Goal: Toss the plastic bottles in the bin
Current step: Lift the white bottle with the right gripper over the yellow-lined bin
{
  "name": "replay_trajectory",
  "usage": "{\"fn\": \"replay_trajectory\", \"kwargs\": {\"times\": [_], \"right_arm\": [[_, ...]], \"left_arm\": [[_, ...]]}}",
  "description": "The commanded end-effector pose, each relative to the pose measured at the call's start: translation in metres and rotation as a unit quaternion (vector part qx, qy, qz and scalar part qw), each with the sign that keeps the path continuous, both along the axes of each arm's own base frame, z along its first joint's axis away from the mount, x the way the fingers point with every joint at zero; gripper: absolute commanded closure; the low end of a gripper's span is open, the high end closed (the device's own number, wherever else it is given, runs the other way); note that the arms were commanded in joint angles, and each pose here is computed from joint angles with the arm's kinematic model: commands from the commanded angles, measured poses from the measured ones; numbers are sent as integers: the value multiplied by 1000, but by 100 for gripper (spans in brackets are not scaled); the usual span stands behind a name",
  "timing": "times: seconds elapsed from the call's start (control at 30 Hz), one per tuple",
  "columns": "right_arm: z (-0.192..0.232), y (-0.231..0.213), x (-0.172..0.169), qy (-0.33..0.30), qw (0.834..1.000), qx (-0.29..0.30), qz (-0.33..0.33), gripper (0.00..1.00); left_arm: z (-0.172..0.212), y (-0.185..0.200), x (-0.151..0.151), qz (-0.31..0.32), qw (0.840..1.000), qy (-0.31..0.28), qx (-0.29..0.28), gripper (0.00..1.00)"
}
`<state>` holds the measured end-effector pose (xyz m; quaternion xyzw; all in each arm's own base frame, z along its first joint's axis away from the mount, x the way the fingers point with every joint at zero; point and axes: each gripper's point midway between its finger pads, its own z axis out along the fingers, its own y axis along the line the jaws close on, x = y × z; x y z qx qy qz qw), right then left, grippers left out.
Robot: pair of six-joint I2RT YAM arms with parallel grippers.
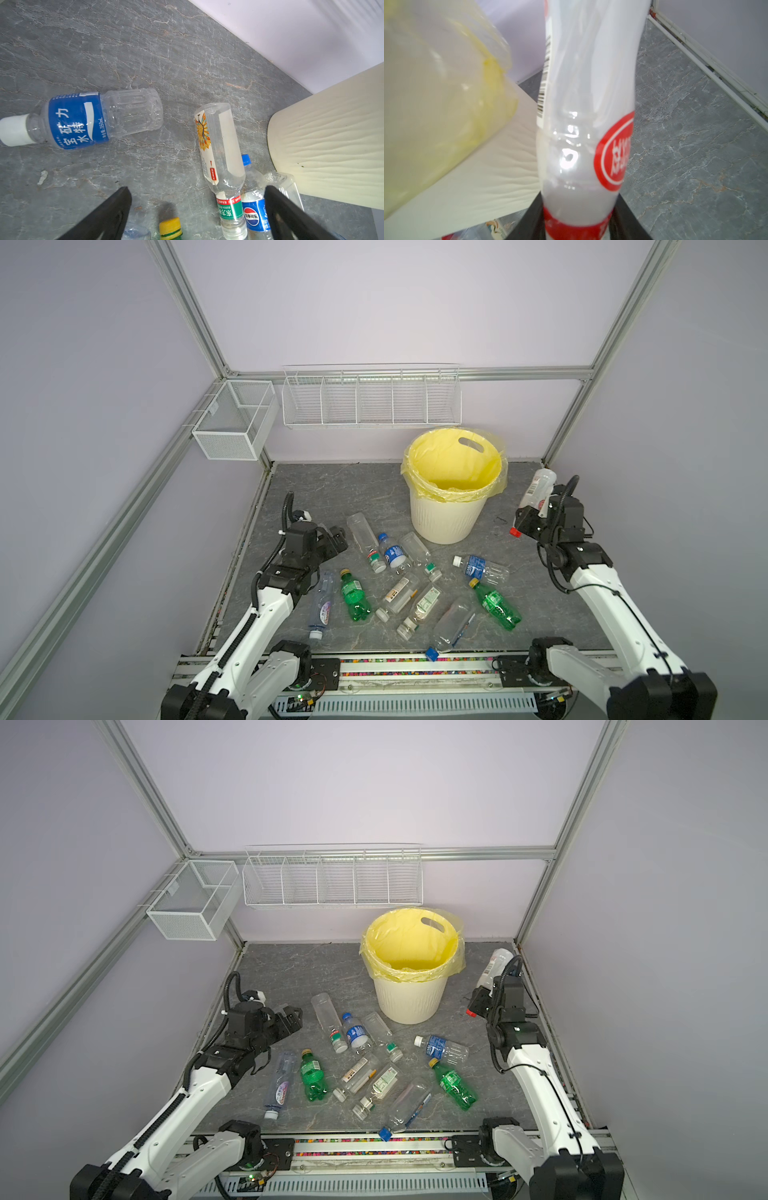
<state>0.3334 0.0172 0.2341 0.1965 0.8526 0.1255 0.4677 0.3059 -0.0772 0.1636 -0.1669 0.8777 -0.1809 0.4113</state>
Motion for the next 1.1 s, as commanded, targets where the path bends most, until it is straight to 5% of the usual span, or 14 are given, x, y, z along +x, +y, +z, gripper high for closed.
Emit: {"fn": "replay_trajectory", "kwargs": {"times": [0.0, 0.43, 1.07], "right_arm": [[31, 14, -20, -27, 999, 5, 39, 55], [98, 45, -79, -112, 986, 19, 122, 54], [77, 46, -125, -183, 972, 22, 145, 54]], "left_arm": [[10, 0, 5, 7, 1000, -7, 1, 0], [14, 1, 1, 7, 1000, -9, -1, 0], [1, 4, -8, 11, 1000, 6, -2, 0]]}}
